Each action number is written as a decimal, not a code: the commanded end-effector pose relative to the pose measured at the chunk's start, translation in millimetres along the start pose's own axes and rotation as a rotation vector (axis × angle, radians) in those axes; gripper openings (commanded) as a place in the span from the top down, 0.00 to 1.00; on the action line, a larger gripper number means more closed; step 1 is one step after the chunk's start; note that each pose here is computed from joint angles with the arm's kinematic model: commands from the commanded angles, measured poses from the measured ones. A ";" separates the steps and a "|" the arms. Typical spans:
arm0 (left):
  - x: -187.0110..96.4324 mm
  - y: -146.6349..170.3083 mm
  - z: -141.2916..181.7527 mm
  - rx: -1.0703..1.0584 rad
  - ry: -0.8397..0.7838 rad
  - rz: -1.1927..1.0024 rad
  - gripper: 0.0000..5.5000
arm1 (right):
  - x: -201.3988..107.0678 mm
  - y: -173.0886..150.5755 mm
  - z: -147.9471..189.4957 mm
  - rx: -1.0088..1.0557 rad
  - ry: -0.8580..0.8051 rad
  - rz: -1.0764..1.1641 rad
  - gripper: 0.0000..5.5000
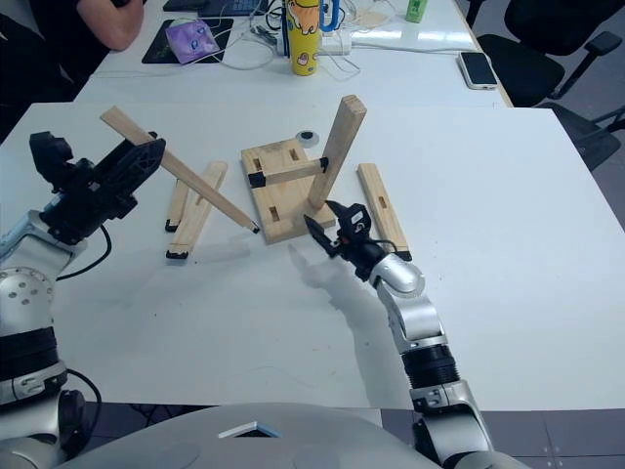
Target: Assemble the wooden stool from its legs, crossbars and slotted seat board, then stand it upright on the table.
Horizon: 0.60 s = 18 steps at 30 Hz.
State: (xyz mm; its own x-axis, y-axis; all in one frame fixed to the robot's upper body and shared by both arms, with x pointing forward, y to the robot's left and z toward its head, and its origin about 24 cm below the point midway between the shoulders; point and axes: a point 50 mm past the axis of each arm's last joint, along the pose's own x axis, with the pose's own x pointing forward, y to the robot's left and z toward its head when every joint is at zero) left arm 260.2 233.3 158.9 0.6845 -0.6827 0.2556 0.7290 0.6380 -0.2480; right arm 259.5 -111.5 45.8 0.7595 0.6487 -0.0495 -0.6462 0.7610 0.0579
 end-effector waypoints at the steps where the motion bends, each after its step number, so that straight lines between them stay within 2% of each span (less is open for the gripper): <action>1: 15.3 -5.8 2.7 0.122 -0.019 -0.044 0.63 | 17.3 9.4 0.6 0.089 0.004 -0.034 0.63; 8: 28.4 -5.2 -10.5 0.158 -0.019 -0.088 0.63 | 43.3 14.6 -13.3 0.149 0.097 -0.076 0.84; 13: 28.5 -0.8 -40.6 0.173 0.074 -0.094 0.63 | 45.2 14.9 -29.3 0.139 0.201 -0.073 0.98; 18: 18.6 3.8 -51.4 0.202 0.145 -0.091 0.63 | 44.1 18.6 -38.2 0.116 0.275 -0.030 1.00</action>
State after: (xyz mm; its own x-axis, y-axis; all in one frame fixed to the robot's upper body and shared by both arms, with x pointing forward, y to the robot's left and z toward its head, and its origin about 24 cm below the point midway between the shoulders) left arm 277.7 199.7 133.1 0.5892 -0.7703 0.2438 0.7969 0.6038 -0.0182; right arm 285.0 -66.9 23.8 0.7589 0.6136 -0.2182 -0.5926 0.7896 0.1593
